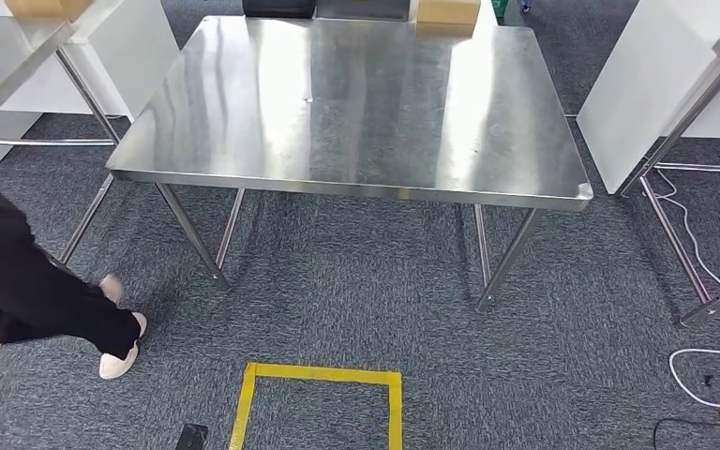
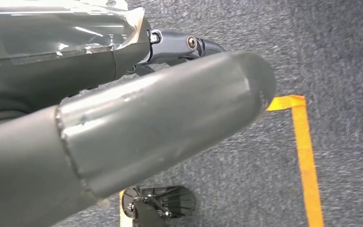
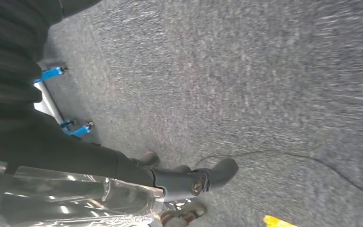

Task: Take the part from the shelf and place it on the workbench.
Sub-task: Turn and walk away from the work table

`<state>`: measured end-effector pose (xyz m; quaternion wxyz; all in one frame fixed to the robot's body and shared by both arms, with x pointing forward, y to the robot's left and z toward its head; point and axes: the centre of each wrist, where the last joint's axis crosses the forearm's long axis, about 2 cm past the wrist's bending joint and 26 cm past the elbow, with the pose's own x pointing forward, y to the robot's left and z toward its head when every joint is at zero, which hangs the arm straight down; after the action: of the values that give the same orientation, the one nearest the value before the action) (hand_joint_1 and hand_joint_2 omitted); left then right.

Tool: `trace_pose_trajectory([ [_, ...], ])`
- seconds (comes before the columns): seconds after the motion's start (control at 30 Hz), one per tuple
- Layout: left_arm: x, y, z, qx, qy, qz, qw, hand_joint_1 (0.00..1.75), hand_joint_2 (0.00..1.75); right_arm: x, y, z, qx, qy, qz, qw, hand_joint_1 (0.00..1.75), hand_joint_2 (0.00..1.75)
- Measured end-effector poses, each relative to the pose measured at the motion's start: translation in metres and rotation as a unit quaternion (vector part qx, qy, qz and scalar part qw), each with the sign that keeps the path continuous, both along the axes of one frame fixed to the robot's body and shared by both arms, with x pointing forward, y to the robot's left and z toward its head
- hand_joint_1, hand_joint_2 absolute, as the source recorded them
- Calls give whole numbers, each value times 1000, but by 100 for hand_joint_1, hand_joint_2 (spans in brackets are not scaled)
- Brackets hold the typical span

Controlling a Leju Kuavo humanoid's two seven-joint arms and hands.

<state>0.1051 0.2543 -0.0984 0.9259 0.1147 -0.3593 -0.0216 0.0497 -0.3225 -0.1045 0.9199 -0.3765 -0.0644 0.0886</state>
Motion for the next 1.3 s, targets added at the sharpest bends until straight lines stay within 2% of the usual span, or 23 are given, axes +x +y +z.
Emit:
trace_pose_trajectory([
  [1.3,-6,1,-2,3,0,2,1000,0,0,0,0,-1,7,17,18,1000,0,175],
])
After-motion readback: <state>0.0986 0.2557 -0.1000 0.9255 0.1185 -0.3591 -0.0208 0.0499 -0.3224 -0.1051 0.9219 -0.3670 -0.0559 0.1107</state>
